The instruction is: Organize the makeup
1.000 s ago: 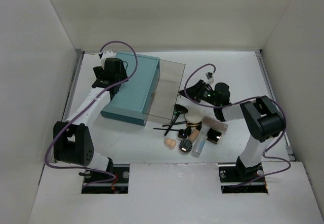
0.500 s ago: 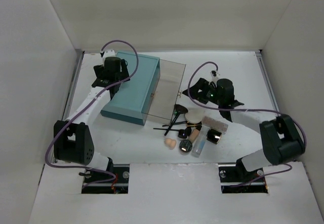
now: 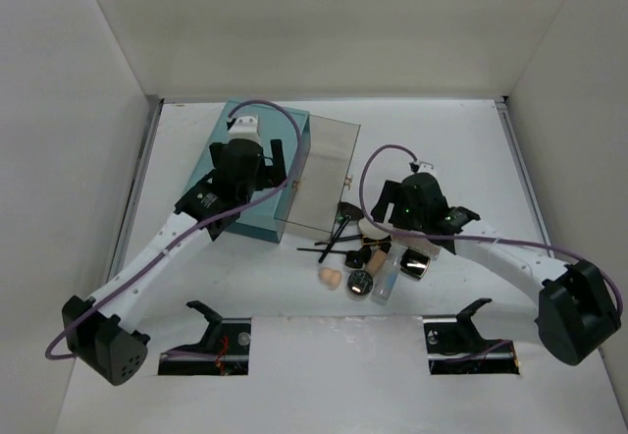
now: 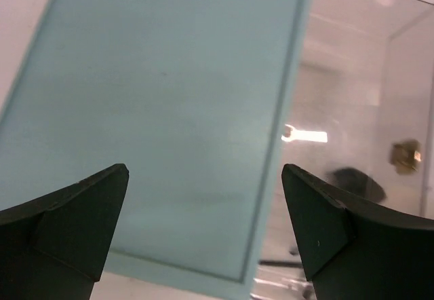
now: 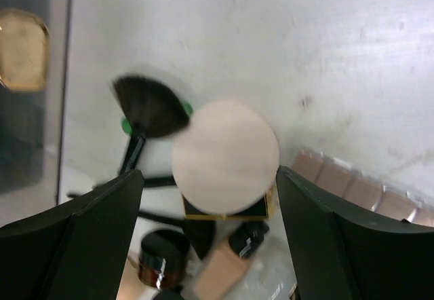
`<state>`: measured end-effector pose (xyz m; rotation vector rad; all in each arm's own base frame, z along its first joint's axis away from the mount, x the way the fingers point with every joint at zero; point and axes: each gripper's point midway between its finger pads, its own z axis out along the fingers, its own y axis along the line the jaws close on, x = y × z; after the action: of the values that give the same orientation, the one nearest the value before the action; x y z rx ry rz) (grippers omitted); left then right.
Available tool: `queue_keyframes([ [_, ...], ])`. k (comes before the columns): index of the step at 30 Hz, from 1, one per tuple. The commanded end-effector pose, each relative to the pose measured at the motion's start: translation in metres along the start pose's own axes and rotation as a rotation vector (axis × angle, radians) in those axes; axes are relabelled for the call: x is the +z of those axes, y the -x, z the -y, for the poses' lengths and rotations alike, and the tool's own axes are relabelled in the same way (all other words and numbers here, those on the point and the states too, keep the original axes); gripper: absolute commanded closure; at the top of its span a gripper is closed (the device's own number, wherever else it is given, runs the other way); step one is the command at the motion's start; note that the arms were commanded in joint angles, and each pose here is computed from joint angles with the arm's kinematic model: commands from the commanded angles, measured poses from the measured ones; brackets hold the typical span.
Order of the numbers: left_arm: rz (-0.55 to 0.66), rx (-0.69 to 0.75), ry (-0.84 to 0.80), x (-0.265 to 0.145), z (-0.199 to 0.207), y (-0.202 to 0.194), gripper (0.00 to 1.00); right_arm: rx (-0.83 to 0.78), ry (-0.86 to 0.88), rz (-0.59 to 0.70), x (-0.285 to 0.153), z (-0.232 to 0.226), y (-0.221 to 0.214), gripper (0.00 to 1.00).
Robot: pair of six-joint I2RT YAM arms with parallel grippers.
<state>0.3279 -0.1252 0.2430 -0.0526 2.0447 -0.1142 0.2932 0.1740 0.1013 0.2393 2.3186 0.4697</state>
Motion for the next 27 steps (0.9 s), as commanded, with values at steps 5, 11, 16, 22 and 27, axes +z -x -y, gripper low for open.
queue_keyframes([
  [5,-0.098,0.074,0.032,-0.032,0.019,-0.054,0.00,-0.030,-0.126,-0.085,-0.046,0.016,-0.036,0.21],
  [11,-0.107,0.081,-0.024,-0.050,0.040,-0.062,0.00,0.012,-0.181,-0.237,-0.084,0.019,-0.097,0.29],
  [16,-0.112,0.101,-0.048,-0.059,0.046,-0.069,0.00,0.038,-0.223,-0.329,-0.089,0.019,-0.136,0.37],
  [22,-0.097,0.091,-0.059,-0.064,0.044,-0.066,0.00,0.068,-0.327,-0.339,-0.082,0.036,-0.156,0.35],
  [27,-0.089,0.086,-0.059,-0.068,0.039,-0.065,0.00,0.095,-0.301,-0.274,-0.062,0.028,-0.152,0.41],
])
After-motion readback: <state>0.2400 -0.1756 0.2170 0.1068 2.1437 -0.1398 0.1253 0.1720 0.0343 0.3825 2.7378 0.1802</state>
